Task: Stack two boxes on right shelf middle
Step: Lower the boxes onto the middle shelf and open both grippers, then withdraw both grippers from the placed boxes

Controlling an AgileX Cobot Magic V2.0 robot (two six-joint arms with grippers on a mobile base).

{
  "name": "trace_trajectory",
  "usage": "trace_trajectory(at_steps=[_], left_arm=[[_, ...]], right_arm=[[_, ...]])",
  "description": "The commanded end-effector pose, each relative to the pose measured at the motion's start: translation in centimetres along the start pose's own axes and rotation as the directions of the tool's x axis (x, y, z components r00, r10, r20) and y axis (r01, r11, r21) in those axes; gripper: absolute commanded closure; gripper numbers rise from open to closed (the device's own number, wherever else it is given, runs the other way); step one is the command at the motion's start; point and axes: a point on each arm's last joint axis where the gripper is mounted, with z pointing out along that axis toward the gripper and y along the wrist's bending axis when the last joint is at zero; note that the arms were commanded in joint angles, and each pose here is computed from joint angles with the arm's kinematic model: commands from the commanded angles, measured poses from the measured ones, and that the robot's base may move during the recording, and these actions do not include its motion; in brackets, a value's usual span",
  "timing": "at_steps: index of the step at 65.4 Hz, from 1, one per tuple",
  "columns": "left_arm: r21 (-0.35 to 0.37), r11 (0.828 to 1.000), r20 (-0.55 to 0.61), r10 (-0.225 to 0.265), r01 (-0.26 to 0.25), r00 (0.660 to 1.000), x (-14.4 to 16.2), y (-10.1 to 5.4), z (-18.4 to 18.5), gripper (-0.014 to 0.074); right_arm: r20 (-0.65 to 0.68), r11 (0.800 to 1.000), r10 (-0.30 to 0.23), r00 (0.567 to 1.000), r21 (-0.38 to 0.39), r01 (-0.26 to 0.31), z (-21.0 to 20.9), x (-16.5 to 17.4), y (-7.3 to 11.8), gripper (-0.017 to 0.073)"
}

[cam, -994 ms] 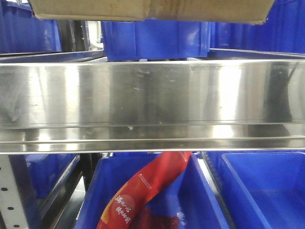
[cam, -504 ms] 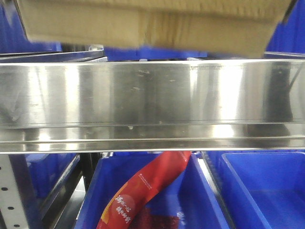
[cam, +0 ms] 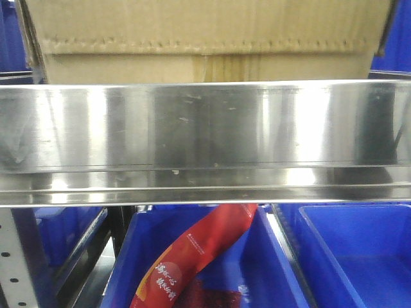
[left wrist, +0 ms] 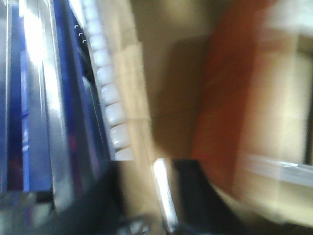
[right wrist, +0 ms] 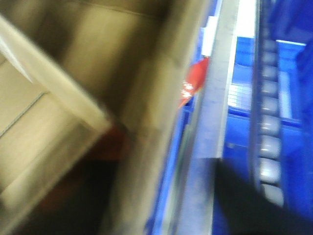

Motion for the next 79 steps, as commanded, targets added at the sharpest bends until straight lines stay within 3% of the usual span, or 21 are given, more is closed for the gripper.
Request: trace_trajectory(at_steps=[1,13,28,36,43,45,47,51,65,72,79], left_arm=[[-0.001,1.000,0.040,0.003,-0.003,0.999,-0.3,0.1,-0.7,-0.0023],[0.001,1.000,0.079,-0.005,0.005,0.997,-0.8,0.3,-1.9,0.0094],[0.020,0.999,0.182,-0.029,0.026,0.983,-0.8,1.2,-6.2,0.0103],[0.035,0.999,0.231,-0.043,0.036,0.972,-0.2,1.7,-8.8,0.0204],[0.037,0.999,0.246,-0.047,0.039,0.968,0.8,2.1,-10.4,0.0419],[0.035,0.999,0.235,-0.044,0.037,0.971,1.4,2.2,-10.5,0.0522],[0.037,0.999,0.226,-0.043,0.036,0.973,1.8,2.2,-10.5,0.0581],[0.038,0.999,0.227,-0.039,0.031,0.973,2.8,2.3,-10.7,0.0704],[0.058,0.998,0.298,-0.013,-0.004,0.955,6.9,2.3,-9.4,0.0705],[0.078,0.997,0.382,-0.006,-0.026,0.924,9.6,2.3,-8.8,0.0705],[0.102,0.994,0.492,-0.011,-0.045,0.870,12.8,2.5,-9.2,0.0705]], right_arm=[[0.050,1.000,-0.017,0.999,0.014,0.017,-0.6,-0.8,-0.2,-0.0010],[0.126,1.000,-0.025,0.992,0.014,0.023,-2.7,-2.1,0.1,-0.0010],[0.201,0.999,-0.035,0.979,0.012,0.033,-6.7,-2.4,0.5,0.0014],[0.223,0.999,-0.037,0.974,0.012,0.035,-8.6,-1.4,0.7,0.0228],[0.241,0.999,-0.049,0.969,0.033,0.043,-9.3,0.2,0.6,0.0555],[0.244,0.998,-0.051,0.968,0.039,0.043,-9.3,1.2,0.5,0.0660],[0.248,0.998,-0.051,0.968,0.041,0.042,-9.2,1.7,0.5,0.0721],[0.260,0.998,-0.051,0.964,0.044,0.041,-9.0,3.0,0.4,0.0716],[0.318,0.997,-0.065,0.946,0.064,0.047,-8.0,8.1,0.0,0.0715],[0.378,0.993,-0.105,0.920,0.089,0.077,-7.7,10.5,-0.2,0.0715],[0.439,0.992,-0.113,0.891,0.103,0.075,-7.5,12.8,-0.3,0.0715]])
